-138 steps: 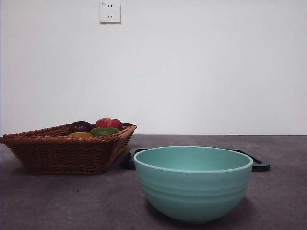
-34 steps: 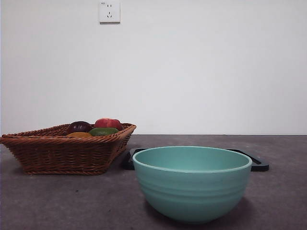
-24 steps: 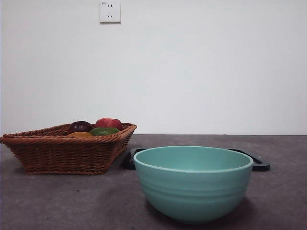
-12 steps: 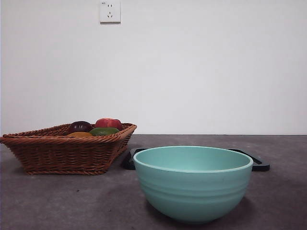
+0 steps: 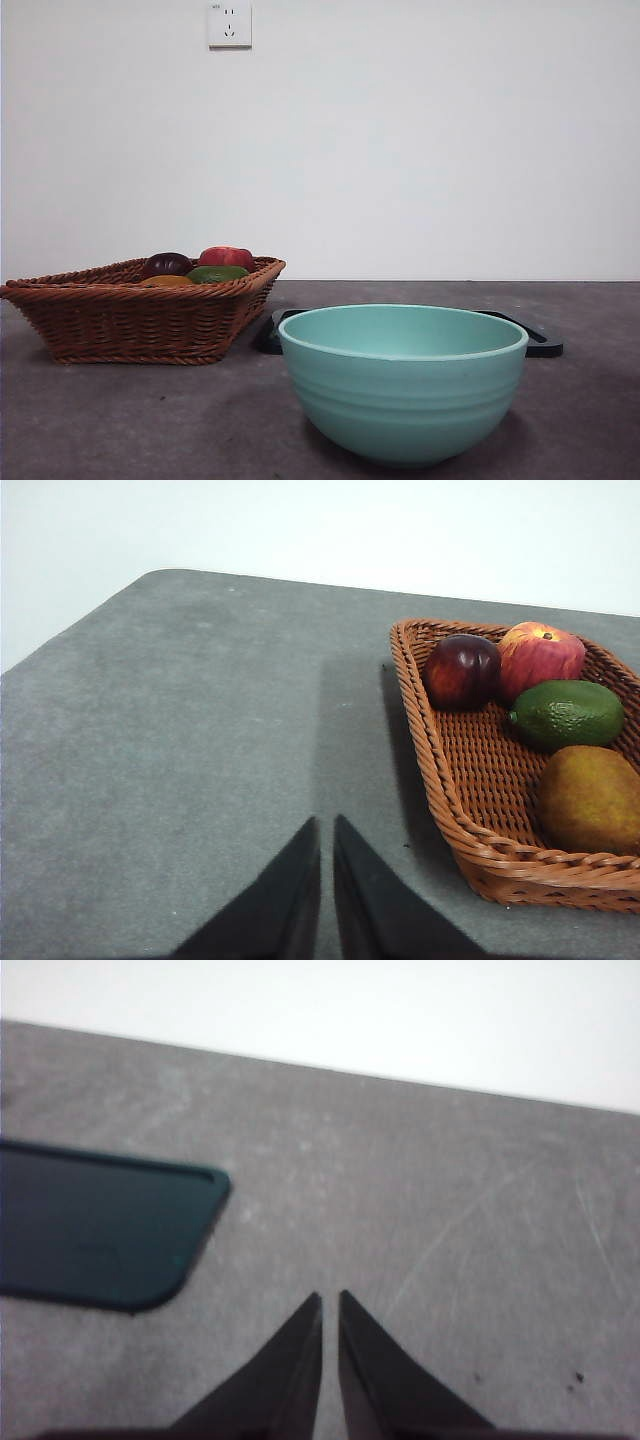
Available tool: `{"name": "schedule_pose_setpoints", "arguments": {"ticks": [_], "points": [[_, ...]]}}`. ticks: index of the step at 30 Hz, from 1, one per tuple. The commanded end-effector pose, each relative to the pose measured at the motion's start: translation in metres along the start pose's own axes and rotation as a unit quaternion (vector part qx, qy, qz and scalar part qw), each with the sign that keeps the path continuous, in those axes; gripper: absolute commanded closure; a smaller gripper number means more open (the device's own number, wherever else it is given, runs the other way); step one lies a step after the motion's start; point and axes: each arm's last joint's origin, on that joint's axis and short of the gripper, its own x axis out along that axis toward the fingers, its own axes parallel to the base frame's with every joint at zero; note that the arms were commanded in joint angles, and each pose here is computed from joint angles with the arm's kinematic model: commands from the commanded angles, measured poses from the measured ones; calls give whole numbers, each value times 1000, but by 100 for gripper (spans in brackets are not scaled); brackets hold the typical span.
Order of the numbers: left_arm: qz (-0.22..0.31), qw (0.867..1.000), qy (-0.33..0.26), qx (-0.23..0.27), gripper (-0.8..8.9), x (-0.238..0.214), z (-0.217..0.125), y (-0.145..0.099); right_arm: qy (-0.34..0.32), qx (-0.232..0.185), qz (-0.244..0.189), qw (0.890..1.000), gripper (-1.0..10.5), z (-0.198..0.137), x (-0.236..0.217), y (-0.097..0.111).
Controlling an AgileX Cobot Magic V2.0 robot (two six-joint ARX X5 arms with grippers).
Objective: Pick up the wifruite, put it on the bowl, pick up the plate, put it on desk
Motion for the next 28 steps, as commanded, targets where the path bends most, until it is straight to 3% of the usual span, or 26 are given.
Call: {"name": "schedule_pose_setpoints", "arguments": {"ticks": [1,28], "points": [[3,1000,12,9,794,2,-7,1,-3,-1,-9,1000,923,-1,0,-1],[3,1000,12,9,794,2,-7,1,-1,17,-16,1000,923,-1,-1,-1]]}}
